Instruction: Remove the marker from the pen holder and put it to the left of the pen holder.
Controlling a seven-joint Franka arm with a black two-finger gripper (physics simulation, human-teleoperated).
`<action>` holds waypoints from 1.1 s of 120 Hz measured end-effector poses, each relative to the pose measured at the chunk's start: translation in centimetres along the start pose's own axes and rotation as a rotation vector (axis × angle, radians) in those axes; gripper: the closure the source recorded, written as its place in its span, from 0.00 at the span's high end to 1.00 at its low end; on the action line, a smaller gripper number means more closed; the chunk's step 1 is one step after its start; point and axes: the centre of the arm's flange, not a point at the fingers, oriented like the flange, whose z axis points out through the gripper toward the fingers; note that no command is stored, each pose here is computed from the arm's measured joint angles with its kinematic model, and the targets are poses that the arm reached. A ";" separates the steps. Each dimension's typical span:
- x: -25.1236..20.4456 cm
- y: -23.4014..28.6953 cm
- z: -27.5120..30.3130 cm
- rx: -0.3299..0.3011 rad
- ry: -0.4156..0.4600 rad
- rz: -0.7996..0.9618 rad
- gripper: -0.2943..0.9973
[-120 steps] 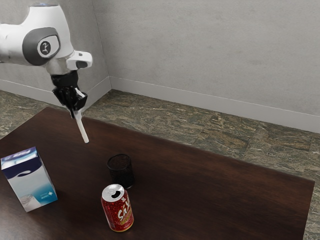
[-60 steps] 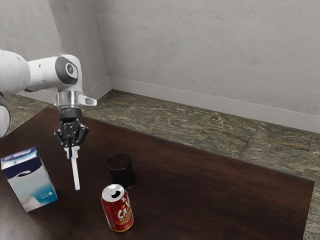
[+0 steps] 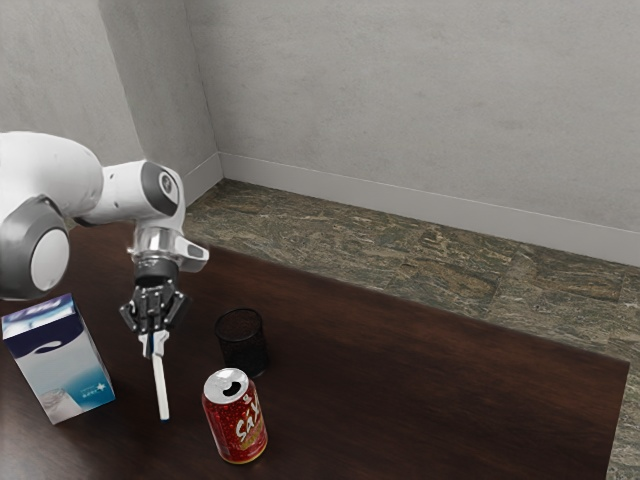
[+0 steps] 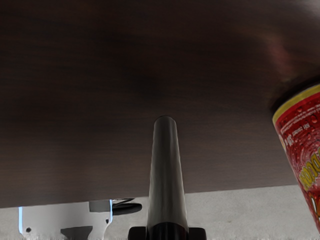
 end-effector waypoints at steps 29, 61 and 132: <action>1.8 -0.2 0.9 -0.002 -0.035 -0.013 0.17; 2.0 0.0 1.2 -0.012 -0.047 -0.020 0.36; -33.1 17.7 -9.0 0.430 0.830 0.336 0.71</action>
